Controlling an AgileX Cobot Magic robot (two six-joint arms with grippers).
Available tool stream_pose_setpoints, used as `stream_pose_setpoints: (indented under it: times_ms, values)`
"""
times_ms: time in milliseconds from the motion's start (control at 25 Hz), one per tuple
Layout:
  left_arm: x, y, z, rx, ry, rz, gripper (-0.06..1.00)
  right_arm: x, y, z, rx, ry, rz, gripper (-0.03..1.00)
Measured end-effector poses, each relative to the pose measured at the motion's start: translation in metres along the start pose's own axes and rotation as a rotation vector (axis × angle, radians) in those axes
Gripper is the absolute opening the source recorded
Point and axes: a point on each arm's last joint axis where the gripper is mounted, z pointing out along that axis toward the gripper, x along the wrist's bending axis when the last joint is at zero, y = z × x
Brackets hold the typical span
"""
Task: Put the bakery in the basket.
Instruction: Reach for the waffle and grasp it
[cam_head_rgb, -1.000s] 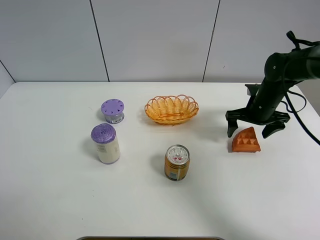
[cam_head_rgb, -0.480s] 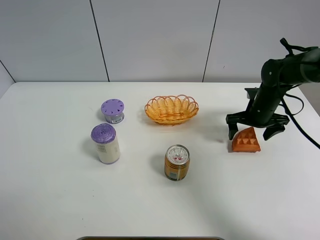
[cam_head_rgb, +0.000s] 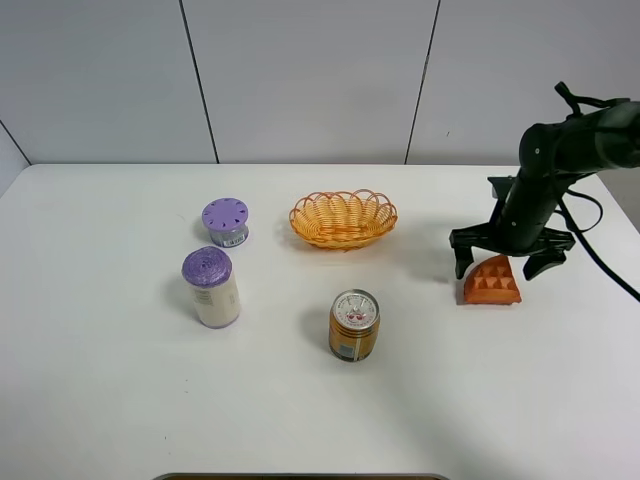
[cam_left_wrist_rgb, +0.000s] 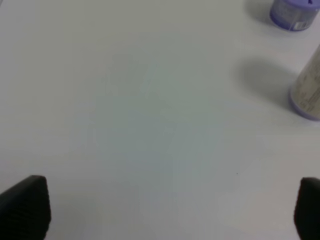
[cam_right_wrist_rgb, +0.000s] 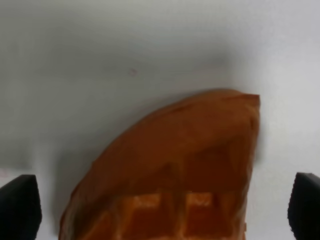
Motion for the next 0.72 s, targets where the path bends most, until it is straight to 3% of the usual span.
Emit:
stream_pose_setpoints:
  times_ms: [560, 720]
  values:
    - [0.0, 0.0, 0.0, 0.0, 0.0, 0.0, 0.99, 0.001, -0.001, 0.024, 0.056, 0.003, 0.01, 0.99]
    - [0.0, 0.0, 0.0, 0.0, 0.0, 0.0, 0.99, 0.001, -0.001, 0.024, 0.053, 0.007, 0.013, 0.91]
